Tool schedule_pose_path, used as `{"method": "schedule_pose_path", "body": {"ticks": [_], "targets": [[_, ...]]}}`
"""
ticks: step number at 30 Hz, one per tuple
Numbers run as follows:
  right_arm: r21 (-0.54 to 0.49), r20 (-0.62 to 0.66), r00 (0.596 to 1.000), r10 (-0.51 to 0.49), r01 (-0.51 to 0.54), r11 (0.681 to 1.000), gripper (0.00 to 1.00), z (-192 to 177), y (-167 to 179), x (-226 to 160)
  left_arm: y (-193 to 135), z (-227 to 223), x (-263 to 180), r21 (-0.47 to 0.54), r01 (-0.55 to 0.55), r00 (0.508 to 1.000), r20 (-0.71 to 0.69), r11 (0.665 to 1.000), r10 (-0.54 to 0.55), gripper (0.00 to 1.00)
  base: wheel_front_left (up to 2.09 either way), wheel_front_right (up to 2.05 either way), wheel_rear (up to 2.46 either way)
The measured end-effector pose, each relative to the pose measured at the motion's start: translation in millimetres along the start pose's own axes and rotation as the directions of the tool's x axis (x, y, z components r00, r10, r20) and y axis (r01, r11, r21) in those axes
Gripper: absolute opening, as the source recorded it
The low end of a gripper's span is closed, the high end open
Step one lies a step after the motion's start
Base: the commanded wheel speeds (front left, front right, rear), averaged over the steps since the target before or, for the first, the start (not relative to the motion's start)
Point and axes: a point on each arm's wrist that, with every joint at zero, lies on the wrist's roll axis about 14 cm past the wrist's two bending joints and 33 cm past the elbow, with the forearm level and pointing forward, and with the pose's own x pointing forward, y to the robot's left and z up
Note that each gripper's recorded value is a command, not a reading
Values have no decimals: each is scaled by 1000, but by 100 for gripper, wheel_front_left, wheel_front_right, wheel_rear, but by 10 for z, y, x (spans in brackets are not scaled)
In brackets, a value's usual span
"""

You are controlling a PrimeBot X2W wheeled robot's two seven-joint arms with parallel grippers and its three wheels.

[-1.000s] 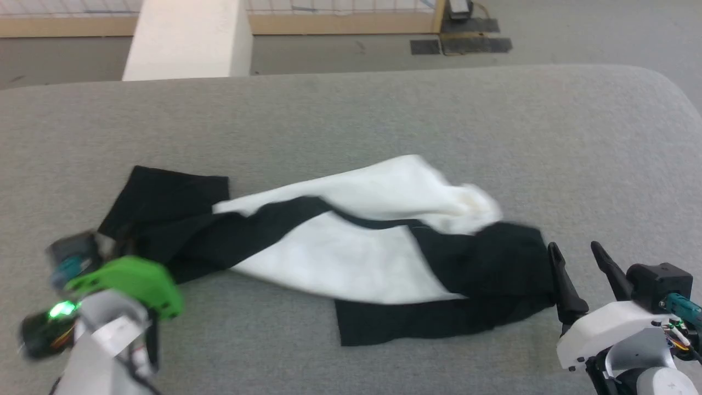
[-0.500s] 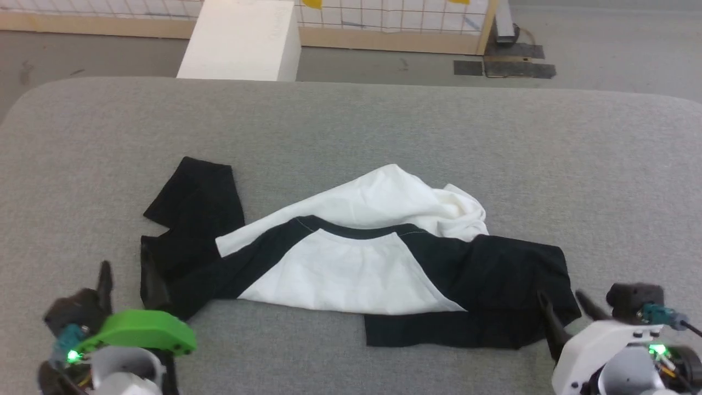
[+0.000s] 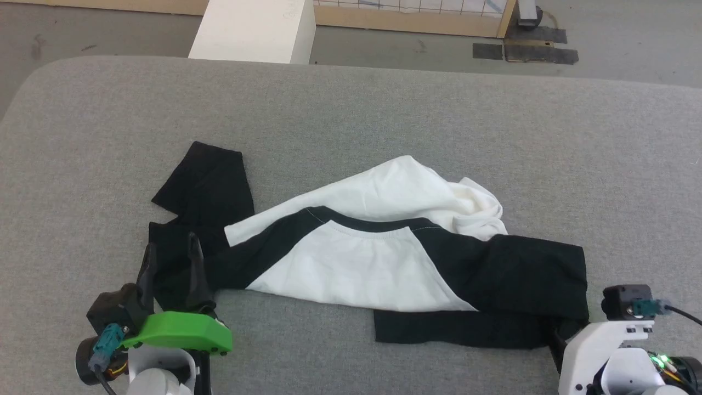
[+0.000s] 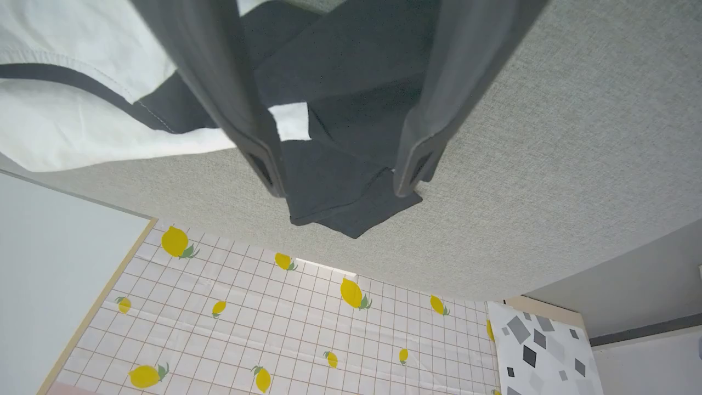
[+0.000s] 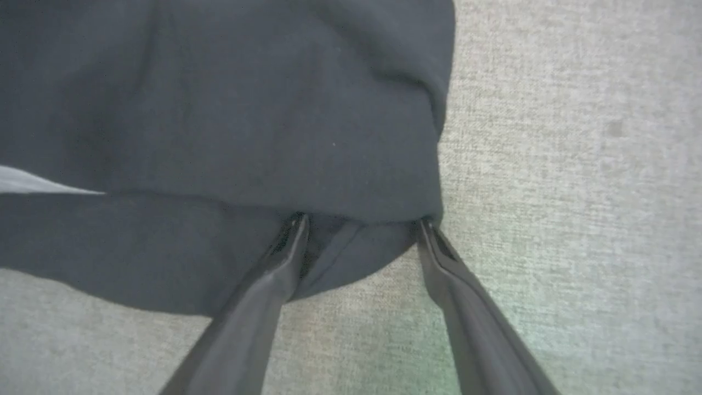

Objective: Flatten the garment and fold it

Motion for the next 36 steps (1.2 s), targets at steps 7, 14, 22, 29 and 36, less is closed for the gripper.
{"method": "schedule_pose_path", "body": {"ticks": [7,14,22,29,36], "targets": [[-77,-44,999,-28,24,997,0,13,-4,1,-49,-42,-4,-11,16,1000,-8,1000,-16,100,0,0,0],[-143,111,958,-265,279,950,0,518,-739,-235,-70,-43,-27,-3,28,1000,-8,1000,-28,100,0,0,0],[-199,428,829,-361,476,857,0,1625,-1189,-524,-74,-100,-16,-4,34,999,-25,999,-35,100,0,0,0],[-190,463,844,-270,392,900,100,1603,-867,-384,-201,-127,-6,-8,85,996,-33,996,-85,100,0,0,0],[-94,427,874,-232,299,950,100,1112,-677,-431,-797,-134,-10,-28,287,957,-45,957,-288,100,0,0,0]]}}
